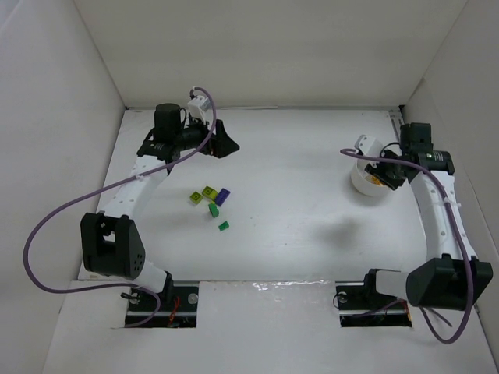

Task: Sort the legos into containers by color

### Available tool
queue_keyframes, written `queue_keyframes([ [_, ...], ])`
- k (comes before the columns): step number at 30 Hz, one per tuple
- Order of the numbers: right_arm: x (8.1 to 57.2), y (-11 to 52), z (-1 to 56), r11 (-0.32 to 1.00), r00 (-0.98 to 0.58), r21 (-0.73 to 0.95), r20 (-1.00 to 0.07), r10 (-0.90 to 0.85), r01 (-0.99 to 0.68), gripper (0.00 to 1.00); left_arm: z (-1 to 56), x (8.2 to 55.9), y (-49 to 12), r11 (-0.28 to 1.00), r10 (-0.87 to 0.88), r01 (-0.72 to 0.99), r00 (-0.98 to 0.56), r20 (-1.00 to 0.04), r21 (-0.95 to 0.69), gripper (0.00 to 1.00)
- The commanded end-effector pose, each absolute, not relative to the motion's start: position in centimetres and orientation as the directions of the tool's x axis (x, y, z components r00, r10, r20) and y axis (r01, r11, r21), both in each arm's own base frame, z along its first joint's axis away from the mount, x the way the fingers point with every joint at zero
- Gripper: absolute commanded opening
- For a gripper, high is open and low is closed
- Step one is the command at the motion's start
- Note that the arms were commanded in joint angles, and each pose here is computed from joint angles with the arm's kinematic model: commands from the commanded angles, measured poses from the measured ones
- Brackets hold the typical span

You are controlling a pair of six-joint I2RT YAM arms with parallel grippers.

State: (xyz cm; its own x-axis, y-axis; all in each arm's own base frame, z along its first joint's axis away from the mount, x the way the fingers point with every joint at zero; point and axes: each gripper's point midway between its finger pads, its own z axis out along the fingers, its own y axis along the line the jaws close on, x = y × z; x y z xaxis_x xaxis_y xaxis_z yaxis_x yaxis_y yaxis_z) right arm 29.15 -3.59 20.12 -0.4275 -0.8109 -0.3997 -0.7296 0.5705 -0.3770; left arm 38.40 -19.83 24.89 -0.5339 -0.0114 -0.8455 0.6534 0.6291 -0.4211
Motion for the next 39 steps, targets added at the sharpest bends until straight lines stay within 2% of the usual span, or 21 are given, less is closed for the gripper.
queue_keyframes([
  [1,30.5,-5.2,23.3,0.551,-0.454,-0.494,-0.313,-0.835,-0.673,0.07,27.2,38.6,-19.9,0.621,-0.026,0.682,-0.475,-0.880,-0.386,1.00],
  [8,31.6,-5.1,24.8,0.415,-0.438,-0.582,-0.111,-0.892,-0.699,0.07,26.8,38.6,-20.0,0.620,-0.032,0.679,-0.478,-0.878,-0.393,1.00],
  [10,31.7,-5.4,23.8,0.365,-0.422,-0.565,-0.033,-0.906,-0.740,0.07,26.8,38.6,-20.0,0.620,-0.032,0.679,-0.478,-0.878,-0.393,1.00],
  [15,32.4,-6.2,22.8,0.302,-0.412,-0.551,0.083,-0.907,-0.778,0.07,27.0,38.2,-19.9,0.620,-0.033,0.681,-0.473,-0.880,-0.389,1.00],
  [23,34.9,-5.7,22.1,0.263,-0.402,-0.549,0.149,-0.903,-0.793,0.07,27.1,37.6,-19.4,0.641,-0.040,0.671,-0.457,-0.889,-0.374,1.00],
  [39,35.8,-5.5,20.1,0.197,-0.369,-0.504,0.267,-0.890,-0.841,0.08,26.7,37.8,-18.1,0.658,-0.060,0.645,-0.470,-0.881,-0.389,1.00],
])
